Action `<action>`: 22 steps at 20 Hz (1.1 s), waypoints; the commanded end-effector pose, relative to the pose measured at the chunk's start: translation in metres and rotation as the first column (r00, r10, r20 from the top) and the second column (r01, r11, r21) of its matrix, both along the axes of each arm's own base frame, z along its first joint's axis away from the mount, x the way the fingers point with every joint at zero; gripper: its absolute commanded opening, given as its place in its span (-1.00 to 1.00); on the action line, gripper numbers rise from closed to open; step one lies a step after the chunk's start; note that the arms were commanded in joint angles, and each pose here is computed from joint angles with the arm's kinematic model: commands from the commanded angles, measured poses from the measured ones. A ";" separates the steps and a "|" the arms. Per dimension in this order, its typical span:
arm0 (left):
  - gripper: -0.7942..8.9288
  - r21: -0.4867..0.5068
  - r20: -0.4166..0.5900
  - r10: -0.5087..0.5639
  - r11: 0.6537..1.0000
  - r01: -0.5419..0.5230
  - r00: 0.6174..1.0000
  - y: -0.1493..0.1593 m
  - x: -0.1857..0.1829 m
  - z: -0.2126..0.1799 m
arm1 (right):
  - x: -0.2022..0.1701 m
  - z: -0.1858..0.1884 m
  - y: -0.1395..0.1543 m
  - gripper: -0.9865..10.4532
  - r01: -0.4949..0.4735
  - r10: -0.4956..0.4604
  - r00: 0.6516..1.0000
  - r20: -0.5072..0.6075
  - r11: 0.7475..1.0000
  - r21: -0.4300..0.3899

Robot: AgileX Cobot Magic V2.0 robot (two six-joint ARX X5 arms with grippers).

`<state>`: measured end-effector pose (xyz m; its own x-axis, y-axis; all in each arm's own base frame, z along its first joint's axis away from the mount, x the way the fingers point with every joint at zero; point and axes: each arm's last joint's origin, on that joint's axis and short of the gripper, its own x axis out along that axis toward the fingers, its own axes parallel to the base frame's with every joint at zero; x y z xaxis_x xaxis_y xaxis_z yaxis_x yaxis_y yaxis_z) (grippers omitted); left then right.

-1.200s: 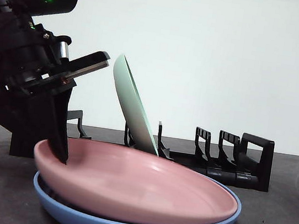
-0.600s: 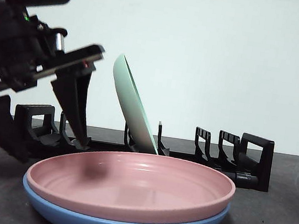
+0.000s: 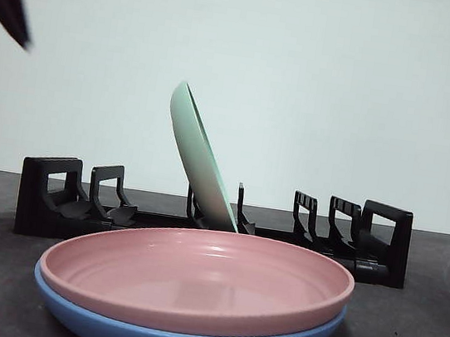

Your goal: Place the plate

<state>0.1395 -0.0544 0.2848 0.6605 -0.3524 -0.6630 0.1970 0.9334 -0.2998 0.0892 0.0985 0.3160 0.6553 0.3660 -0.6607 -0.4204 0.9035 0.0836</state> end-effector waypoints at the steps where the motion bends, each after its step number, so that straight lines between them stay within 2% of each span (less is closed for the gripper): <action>1: 0.00 0.059 0.068 -0.015 0.998 0.011 0.998 0.014 -0.018 0.010 | 0.003 0.002 0.007 -0.34 -0.025 0.025 1.000 -0.003 0.999 0.042; 6: 0.00 0.059 0.093 0.039 0.997 -0.045 0.995 0.030 -0.052 0.014 | 0.033 0.010 0.037 -0.34 -0.117 0.129 0.990 -0.059 0.977 0.176; 13: 0.00 0.049 0.119 0.042 0.998 -0.048 0.992 0.031 -0.058 0.016 | 0.132 0.042 0.101 -0.34 -0.186 0.264 0.939 -0.220 0.929 0.321; 15: 0.00 0.049 0.118 0.042 0.998 -0.048 0.992 0.031 -0.058 0.015 | 0.158 0.041 0.118 -0.34 -0.193 0.285 0.927 -0.243 0.920 0.342; 22: 0.00 0.048 0.122 0.043 0.998 -0.049 0.992 0.031 -0.057 0.016 | 0.226 0.013 0.154 -0.34 -0.166 0.272 0.914 -0.303 0.928 0.332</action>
<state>0.0813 -0.0230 0.2964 0.7390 -0.2866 -0.6097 0.1749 0.9556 -0.2372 0.3127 0.2476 0.3273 0.2934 0.6762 -0.6758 -0.4943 0.7124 0.4982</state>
